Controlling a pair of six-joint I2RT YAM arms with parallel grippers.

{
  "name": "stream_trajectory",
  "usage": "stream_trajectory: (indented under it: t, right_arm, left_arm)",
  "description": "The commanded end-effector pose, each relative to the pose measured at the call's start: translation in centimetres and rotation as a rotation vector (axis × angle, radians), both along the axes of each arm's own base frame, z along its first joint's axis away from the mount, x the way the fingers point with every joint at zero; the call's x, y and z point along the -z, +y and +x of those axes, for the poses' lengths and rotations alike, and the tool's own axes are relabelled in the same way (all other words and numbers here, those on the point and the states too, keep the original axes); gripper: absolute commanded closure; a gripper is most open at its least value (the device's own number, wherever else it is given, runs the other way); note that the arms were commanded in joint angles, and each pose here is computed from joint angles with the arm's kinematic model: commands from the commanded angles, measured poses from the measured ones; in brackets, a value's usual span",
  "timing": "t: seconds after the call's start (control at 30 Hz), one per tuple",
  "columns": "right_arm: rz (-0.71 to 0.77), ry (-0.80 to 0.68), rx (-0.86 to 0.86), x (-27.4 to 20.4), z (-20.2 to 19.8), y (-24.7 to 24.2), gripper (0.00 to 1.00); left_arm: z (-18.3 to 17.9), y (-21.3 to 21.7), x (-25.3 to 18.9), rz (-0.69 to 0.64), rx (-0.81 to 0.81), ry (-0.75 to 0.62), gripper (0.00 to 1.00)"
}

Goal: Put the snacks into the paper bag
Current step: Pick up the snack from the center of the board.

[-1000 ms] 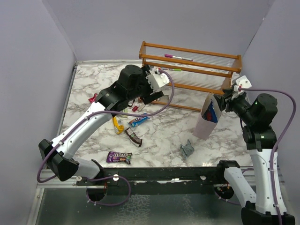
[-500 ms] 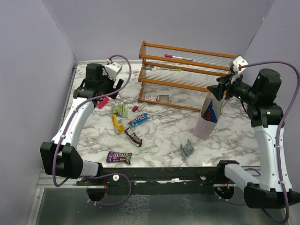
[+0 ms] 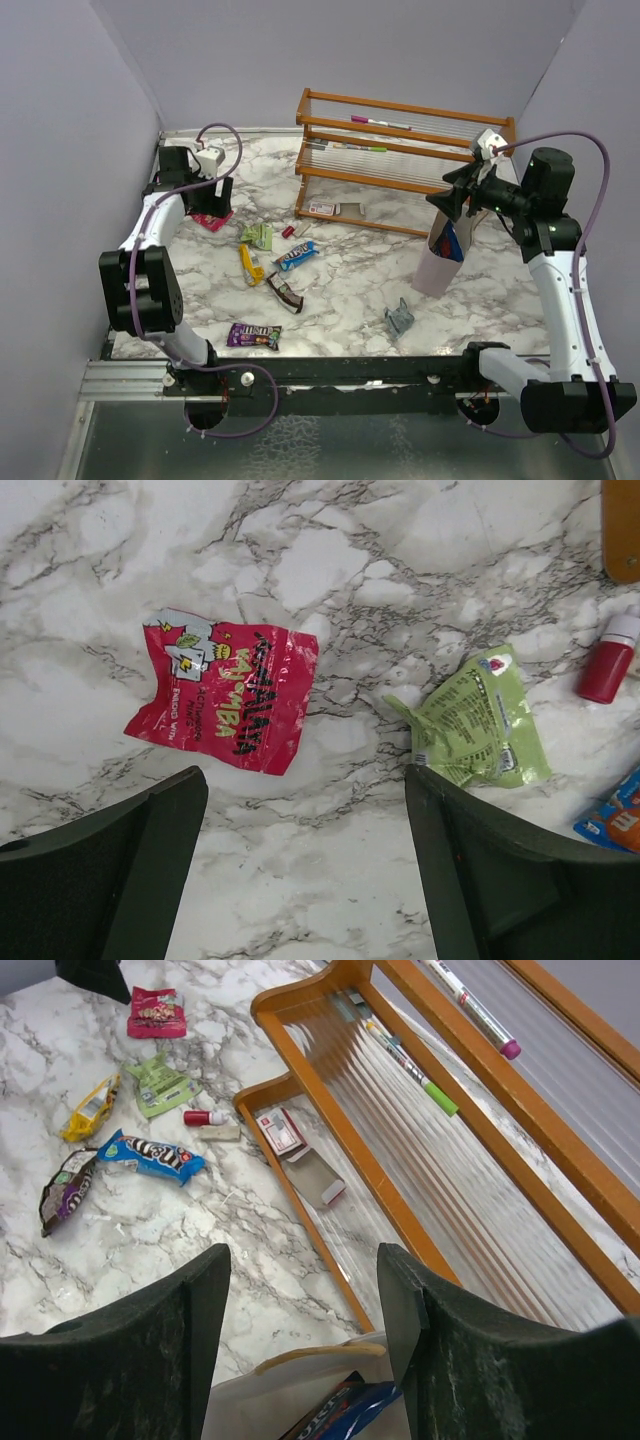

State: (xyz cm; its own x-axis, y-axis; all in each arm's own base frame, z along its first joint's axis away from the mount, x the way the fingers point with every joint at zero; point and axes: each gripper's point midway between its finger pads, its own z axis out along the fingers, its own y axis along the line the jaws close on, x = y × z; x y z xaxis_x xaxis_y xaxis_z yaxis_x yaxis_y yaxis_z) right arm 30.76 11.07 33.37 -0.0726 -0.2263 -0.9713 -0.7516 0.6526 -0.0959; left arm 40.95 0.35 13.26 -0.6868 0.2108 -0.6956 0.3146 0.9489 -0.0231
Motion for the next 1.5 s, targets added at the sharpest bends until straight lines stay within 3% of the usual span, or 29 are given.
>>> stream_trajectory:
  t: [0.0,0.3,0.67,1.1,1.33,1.47]
  right_arm:
    - [-0.003,-0.09,-0.037,-1.2,-0.3,0.3,0.39]
    - [-0.007,-0.062,-0.043,0.1,-0.4,0.3,0.39]
    - [-0.005,-0.039,-0.027,1.5,0.0,0.2,0.38]
    - [-0.002,-0.041,-0.026,1.8,-0.2,0.2,0.38]
    - [0.002,-0.041,-0.024,2.0,-0.3,0.2,0.38]
    - [-0.001,-0.048,-0.014,2.0,-0.2,0.1,0.37]
  left_arm:
    - [2.1,1.9,1.0,-0.047,-0.051,0.001,0.18]
    - [5.5,8.5,4.6,-0.112,-0.147,0.058,0.18]
    - [6.8,8.7,8.5,-0.236,-0.036,0.181,0.18]
    - [4.3,7.1,9.9,-0.331,0.059,0.269,0.39]
    - [3.7,6.3,10.1,-0.36,0.112,0.276,0.57]
    - [3.3,6.0,9.8,-0.365,0.143,0.266,0.73]
